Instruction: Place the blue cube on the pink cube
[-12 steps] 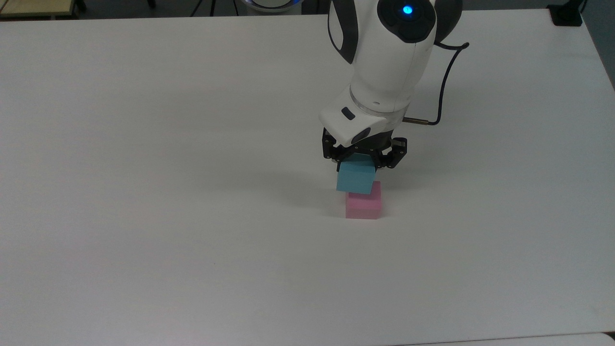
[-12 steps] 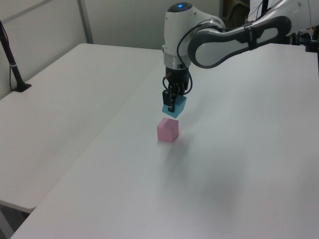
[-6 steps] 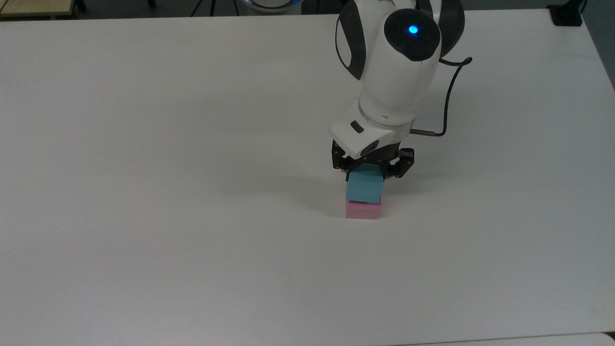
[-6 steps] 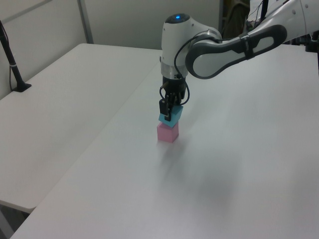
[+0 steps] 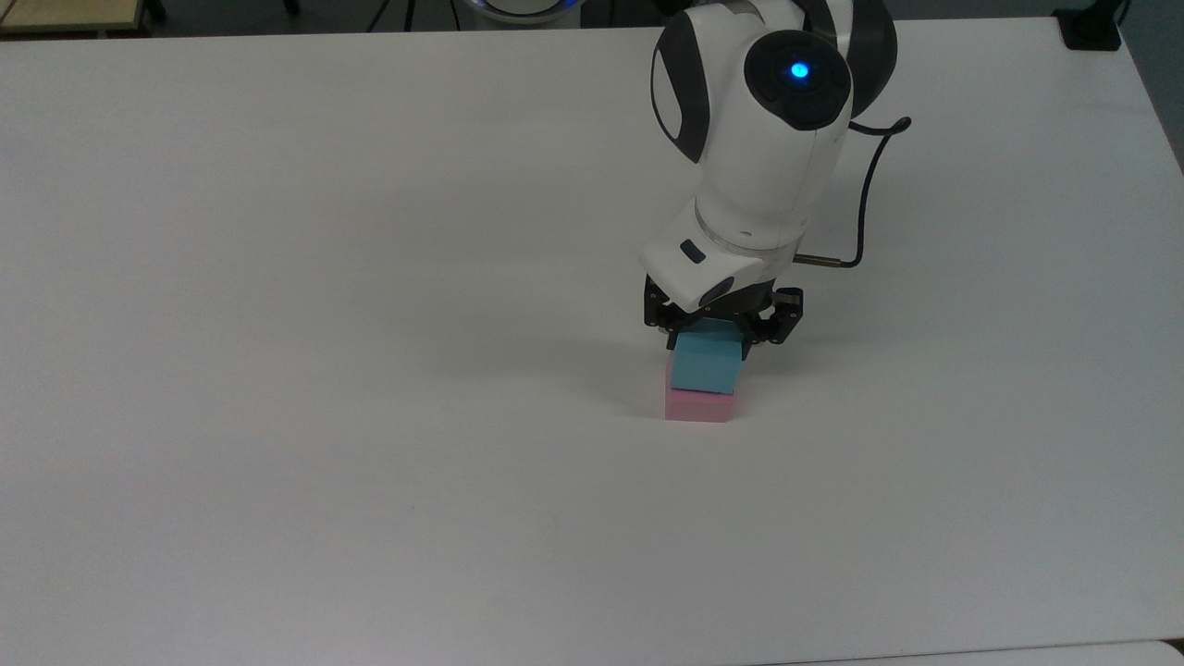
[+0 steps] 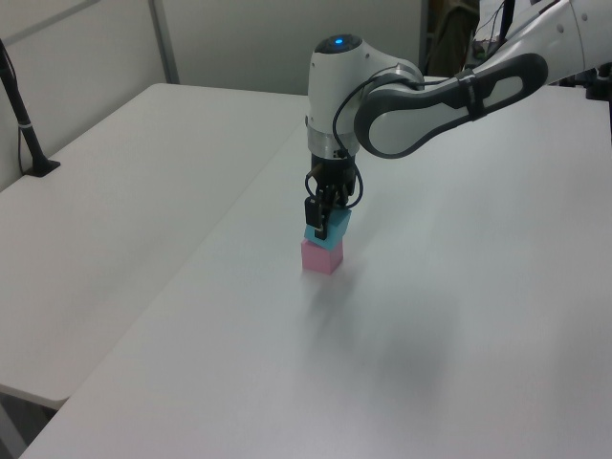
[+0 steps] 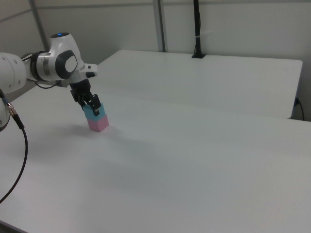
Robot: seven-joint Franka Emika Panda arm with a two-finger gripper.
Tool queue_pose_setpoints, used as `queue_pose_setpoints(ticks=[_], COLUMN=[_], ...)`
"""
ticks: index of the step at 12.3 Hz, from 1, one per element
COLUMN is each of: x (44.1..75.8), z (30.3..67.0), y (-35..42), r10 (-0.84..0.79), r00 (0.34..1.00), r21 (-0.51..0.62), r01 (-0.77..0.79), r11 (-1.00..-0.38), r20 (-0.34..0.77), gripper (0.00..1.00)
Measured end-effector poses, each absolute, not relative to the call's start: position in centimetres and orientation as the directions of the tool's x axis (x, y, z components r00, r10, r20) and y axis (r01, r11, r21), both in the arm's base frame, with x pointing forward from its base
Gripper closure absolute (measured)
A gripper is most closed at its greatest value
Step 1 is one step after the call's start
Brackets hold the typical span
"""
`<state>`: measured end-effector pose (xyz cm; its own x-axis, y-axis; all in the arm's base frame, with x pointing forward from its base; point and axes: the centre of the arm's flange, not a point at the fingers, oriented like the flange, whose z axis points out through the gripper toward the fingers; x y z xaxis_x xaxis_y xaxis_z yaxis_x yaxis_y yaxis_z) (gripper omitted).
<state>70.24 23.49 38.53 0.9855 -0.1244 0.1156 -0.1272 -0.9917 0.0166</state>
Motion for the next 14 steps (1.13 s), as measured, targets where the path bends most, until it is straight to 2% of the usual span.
queue_pose_setpoints(ticks=[1,2,5,6,8,11,14], x=[70.3,70.3,70.5,70.7,70.2,67.7,64.5], z=[38.5,38.6,38.9,40.0,44.0,50.7,54.4], y=[23.5,23.3,23.0,22.8,21.4,15.7,7.8], r10=[-0.134,-0.14,-0.146,-0.151,-0.17,-0.178,-0.139], r00=[0.985,0.984,0.983,0.98,0.975,0.982,0.99], r21=[0.001,-0.005,-0.009,-0.018,-0.033,-0.016,0.012], r01=[-0.135,-0.14,-0.146,-0.15,-0.167,-0.178,-0.139], r11=[-0.991,-0.99,-0.989,-0.989,-0.985,-0.984,-0.99], r20=[0.11,0.108,0.113,0.129,0.14,0.062,0.019], gripper=[0.1,0.0,0.0,0.0,0.0,0.0,0.0])
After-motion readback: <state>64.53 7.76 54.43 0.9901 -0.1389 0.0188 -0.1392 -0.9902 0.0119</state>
